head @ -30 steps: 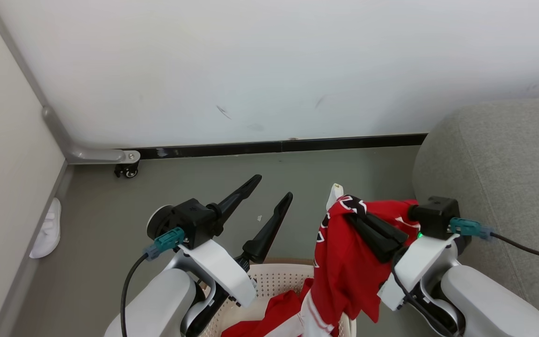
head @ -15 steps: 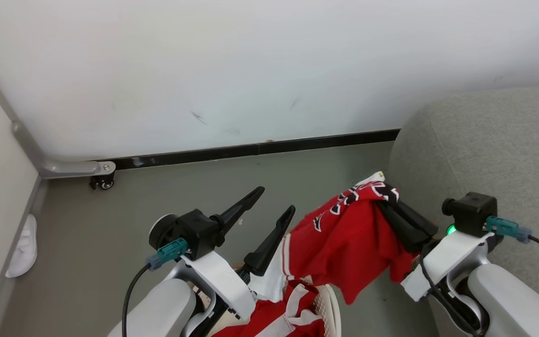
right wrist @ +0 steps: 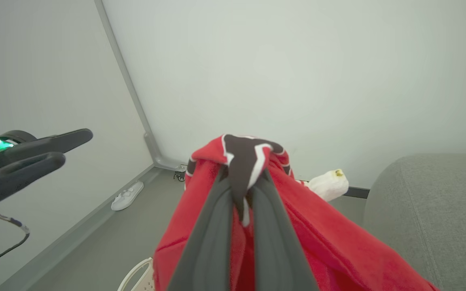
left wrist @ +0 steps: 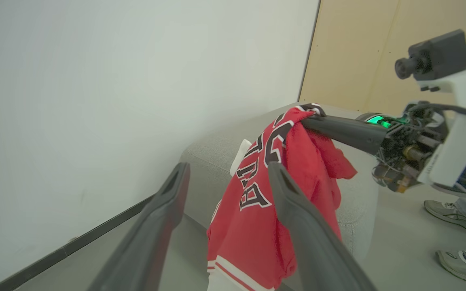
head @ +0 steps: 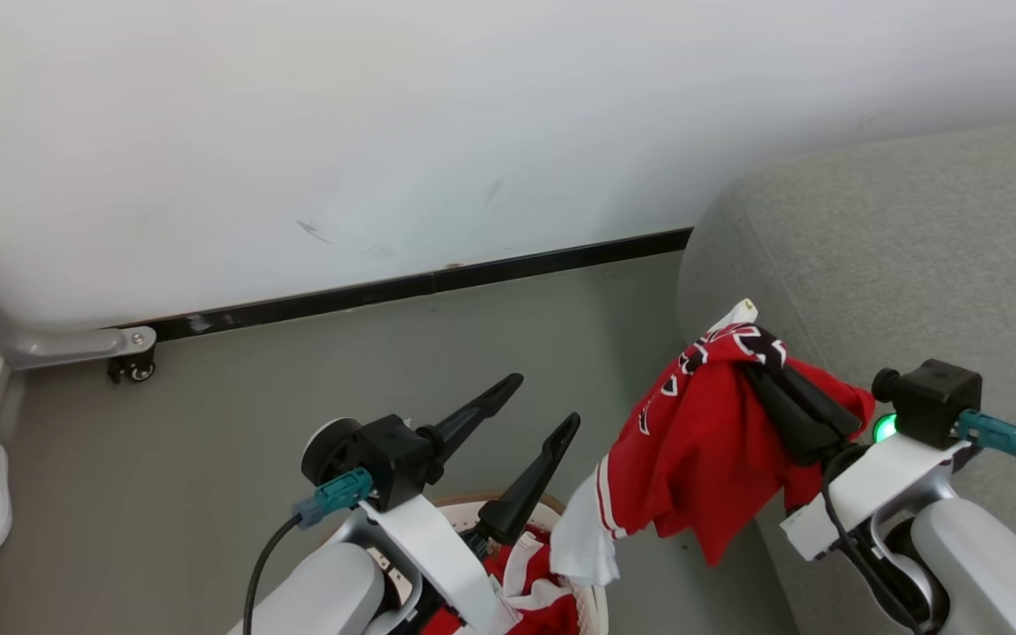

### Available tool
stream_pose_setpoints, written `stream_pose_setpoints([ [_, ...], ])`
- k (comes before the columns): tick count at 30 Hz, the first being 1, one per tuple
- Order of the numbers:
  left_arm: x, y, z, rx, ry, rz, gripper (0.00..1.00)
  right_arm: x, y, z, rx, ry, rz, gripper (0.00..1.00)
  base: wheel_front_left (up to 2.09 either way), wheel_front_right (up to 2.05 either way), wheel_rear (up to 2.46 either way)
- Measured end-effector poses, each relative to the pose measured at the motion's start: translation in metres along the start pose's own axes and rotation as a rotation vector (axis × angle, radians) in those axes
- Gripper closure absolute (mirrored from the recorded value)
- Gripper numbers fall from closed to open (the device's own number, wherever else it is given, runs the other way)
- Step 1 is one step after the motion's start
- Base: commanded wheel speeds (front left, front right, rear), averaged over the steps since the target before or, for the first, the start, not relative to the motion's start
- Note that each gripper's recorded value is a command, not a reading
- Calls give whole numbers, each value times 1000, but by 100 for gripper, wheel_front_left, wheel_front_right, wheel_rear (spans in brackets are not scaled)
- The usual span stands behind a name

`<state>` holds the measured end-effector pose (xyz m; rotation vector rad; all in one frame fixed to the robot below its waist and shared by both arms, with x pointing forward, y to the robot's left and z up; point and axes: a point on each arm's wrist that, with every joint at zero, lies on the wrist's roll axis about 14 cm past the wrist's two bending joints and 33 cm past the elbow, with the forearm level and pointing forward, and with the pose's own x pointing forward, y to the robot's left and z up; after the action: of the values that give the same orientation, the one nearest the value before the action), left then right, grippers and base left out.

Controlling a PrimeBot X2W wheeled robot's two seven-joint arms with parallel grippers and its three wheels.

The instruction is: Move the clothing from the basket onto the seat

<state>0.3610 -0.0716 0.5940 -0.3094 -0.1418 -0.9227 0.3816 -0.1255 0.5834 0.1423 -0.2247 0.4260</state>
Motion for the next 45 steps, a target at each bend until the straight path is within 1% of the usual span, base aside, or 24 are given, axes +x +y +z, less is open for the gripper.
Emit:
stream_pose_setpoints([
  [10, 9, -26, -15, -58, 27, -87, 0, -20, -31, 16, -39, -41, -113, 100, 0, 0, 0],
  [18, 17, -45, -24, -93, 44, -160, 0, -33, -46, 27, -60, -72, -183, 100, 0, 0, 0],
  [25, 21, -51, -33, -102, 69, -201, 0, -50, -57, 27, -76, -70, -243, 100, 0, 0, 0],
  [31, 26, -57, -39, -116, 80, -232, 0, -58, -62, 32, -90, -76, -272, 100, 0, 0, 0],
  [45, 33, -51, -47, -123, 96, -246, 0, -69, -67, 32, -96, -72, -310, 100, 0, 0, 0],
])
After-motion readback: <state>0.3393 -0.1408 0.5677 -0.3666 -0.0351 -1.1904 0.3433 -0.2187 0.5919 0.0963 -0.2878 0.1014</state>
